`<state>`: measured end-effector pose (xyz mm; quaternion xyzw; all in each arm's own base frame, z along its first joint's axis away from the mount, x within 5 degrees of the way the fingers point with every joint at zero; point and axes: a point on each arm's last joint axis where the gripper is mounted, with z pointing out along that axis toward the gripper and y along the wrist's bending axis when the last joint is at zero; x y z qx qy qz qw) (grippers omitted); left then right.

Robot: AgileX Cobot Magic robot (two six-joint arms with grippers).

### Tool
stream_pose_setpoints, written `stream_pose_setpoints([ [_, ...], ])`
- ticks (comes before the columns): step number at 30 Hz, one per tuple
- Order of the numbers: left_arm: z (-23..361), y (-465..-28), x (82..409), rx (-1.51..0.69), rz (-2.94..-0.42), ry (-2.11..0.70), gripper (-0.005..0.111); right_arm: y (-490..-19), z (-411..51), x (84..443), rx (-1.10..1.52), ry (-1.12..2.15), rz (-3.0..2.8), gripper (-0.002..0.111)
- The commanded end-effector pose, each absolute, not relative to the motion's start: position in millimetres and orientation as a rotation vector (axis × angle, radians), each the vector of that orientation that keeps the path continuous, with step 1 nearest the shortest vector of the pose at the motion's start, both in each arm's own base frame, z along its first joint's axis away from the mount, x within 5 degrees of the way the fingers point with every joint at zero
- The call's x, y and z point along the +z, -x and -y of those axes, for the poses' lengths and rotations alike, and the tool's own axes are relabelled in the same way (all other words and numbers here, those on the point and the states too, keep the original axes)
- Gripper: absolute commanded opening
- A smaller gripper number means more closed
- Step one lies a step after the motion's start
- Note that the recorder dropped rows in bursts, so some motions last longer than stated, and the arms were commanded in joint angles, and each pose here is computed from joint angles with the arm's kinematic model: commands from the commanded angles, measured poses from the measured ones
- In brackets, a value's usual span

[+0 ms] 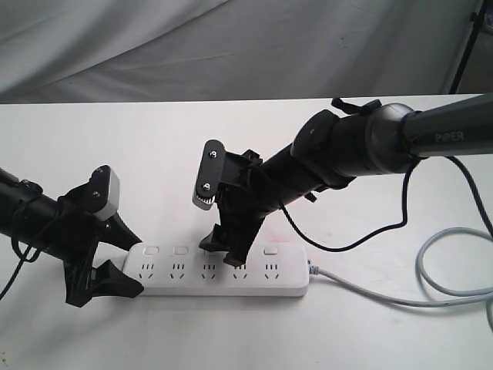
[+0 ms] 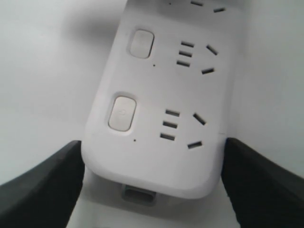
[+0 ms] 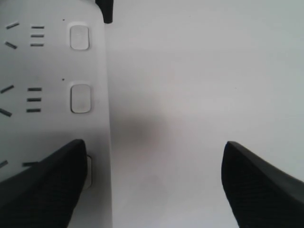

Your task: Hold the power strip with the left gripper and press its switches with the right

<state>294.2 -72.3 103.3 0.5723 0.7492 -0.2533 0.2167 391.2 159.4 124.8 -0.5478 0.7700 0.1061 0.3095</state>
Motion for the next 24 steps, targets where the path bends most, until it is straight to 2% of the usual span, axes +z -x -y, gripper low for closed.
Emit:
stream_pose_setpoints([
  [1,73.9,-292.7,102.7,-0.702,-2.071,-1.599,0.029,-390.4,-155.2,114.8,0.235,1.527,-2.026,0.072],
  [15,73.9,-292.7,102.7,-0.702,-2.071,-1.599,0.029,-387.3,-161.6,106.2,0.193,1.584,-2.030,0.072],
  [24,73.9,-292.7,102.7,-0.702,-2.071,-1.599,0.029,-380.2,-166.1,160.3,0.279,1.501,-1.955,0.072],
])
